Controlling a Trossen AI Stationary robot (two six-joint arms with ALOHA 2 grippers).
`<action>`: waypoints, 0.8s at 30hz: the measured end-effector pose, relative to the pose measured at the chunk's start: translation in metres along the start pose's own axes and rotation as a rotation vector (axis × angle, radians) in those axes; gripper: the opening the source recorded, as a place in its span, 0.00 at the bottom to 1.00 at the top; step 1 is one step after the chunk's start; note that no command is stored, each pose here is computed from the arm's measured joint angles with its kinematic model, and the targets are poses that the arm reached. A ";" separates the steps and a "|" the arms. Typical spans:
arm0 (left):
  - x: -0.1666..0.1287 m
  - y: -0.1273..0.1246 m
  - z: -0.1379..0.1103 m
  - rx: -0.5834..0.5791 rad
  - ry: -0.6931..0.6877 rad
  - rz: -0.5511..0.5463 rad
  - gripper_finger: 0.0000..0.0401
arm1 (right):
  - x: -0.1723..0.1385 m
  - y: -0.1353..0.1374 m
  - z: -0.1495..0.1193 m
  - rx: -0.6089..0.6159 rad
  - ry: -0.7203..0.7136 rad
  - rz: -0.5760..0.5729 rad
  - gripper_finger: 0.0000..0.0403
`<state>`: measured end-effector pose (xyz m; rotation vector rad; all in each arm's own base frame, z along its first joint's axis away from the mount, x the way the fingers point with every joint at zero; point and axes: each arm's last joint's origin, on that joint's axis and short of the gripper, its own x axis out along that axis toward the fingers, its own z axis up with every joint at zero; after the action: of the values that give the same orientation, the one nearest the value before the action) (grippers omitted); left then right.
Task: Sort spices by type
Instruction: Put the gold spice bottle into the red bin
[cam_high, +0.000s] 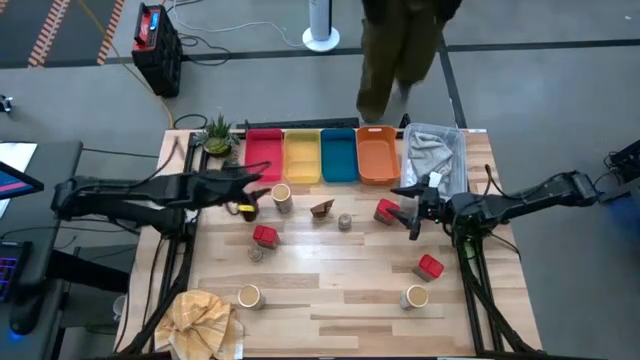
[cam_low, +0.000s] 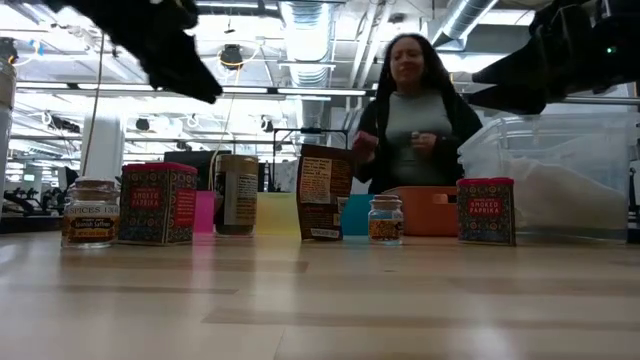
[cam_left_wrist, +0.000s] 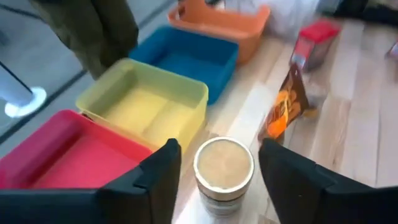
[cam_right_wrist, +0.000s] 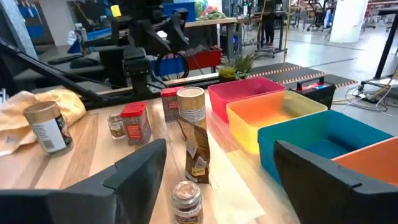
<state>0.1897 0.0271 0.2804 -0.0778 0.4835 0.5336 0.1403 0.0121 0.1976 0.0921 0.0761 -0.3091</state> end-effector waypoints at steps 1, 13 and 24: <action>0.008 -0.003 0.004 0.011 0.028 0.001 0.56 | 0.001 0.000 -0.001 -0.003 0.005 -0.001 0.84; 0.076 -0.024 0.036 0.087 0.290 -0.086 0.77 | 0.003 0.004 -0.004 -0.046 0.034 0.030 0.88; 0.099 -0.014 0.032 0.113 0.389 -0.054 0.79 | 0.000 0.010 -0.007 -0.057 0.050 0.080 0.88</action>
<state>0.2846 0.0682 0.2626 -0.0864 0.8883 0.4376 0.1430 0.0226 0.1916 0.0459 0.1302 -0.2248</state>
